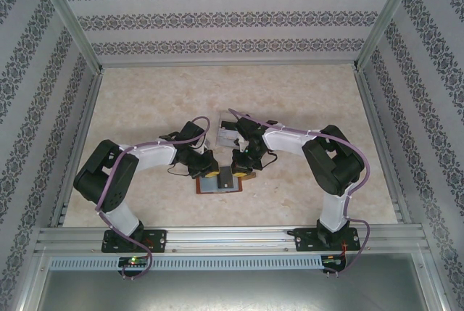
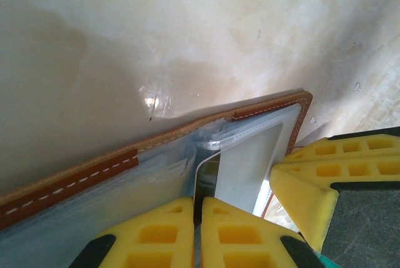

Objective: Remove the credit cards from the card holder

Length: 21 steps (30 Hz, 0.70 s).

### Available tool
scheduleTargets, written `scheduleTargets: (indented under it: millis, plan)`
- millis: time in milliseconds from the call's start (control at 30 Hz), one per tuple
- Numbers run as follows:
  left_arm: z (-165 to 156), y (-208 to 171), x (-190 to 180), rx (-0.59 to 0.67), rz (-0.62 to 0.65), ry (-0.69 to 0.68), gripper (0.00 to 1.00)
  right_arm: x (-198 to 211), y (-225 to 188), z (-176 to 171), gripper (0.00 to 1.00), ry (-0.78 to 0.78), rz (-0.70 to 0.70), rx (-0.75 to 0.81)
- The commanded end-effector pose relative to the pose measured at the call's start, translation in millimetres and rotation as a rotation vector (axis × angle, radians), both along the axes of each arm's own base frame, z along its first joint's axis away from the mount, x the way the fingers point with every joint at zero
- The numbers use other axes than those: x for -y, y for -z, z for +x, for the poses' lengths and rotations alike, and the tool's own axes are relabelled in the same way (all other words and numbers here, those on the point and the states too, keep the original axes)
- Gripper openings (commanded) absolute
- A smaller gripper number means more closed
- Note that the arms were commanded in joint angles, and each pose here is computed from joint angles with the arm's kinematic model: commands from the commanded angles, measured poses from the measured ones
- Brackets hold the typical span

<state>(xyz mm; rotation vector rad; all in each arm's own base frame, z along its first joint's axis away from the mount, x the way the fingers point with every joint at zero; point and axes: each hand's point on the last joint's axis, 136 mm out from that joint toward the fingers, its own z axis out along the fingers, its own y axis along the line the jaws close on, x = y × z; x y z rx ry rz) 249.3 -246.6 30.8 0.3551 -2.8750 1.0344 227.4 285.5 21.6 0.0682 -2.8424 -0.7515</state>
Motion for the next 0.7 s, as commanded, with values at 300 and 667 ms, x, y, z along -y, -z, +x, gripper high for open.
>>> scheduleTargets:
  millis: [300,667]
  plan:
    - [-10,-10,-33,0.048,0.178,0.062,0.07,12,19,-2,0.08,-0.004,-0.072,-0.016]
    - [-12,-17,-44,0.060,0.238,0.095,0.07,12,19,-2,0.08,-0.004,-0.071,-0.016]
